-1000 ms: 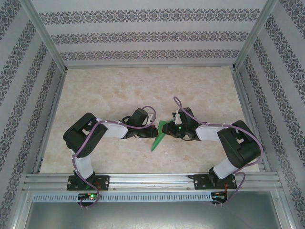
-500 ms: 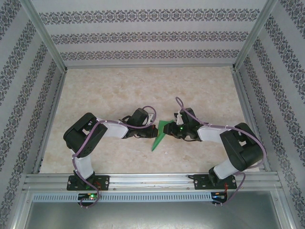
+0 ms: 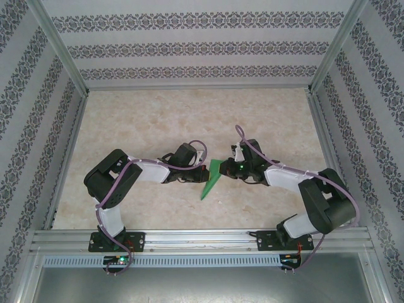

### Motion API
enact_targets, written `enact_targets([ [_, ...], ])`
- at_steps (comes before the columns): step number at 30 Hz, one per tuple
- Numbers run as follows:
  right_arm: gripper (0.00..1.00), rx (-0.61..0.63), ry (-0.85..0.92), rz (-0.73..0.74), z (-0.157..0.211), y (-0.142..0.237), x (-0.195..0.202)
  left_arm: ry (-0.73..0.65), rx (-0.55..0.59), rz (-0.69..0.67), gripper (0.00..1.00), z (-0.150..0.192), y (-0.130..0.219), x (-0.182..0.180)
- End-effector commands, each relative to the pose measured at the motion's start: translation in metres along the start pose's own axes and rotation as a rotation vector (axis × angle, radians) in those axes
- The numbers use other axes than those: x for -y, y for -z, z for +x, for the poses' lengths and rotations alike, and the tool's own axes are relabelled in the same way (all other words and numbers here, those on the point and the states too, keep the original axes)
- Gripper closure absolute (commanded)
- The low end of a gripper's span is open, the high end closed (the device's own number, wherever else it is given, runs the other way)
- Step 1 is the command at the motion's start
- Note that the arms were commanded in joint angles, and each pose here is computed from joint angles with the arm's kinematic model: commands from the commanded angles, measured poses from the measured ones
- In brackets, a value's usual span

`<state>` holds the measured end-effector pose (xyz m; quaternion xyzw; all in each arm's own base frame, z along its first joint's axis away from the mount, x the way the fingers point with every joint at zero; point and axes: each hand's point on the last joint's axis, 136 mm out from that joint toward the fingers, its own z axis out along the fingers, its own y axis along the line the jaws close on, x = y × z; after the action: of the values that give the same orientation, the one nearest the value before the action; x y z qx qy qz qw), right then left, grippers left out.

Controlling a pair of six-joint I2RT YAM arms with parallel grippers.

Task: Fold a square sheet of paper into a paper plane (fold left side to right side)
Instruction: Fold the wing for the fifth time at the center of the table.

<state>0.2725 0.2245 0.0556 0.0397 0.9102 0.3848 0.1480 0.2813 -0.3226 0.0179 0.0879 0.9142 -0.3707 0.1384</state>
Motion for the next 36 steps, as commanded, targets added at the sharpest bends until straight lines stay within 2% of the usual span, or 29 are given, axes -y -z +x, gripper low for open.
enact_targets([
  [1, 0.91, 0.012, 0.037, -0.010, -0.009, -0.006, -0.007, 0.065, -0.055, -0.237, 0.99, 0.034, -0.007, -0.061],
  [10, 0.92, 0.006, 0.040, 0.002, -0.013, -0.016, -0.001, 0.094, -0.032, -0.297, 1.00, 0.036, -0.002, -0.074],
  [36, 0.93, -0.048, 0.011, 0.072, 0.000, -0.038, 0.030, 0.104, -0.013, -0.316, 1.00, 0.037, 0.002, -0.078],
])
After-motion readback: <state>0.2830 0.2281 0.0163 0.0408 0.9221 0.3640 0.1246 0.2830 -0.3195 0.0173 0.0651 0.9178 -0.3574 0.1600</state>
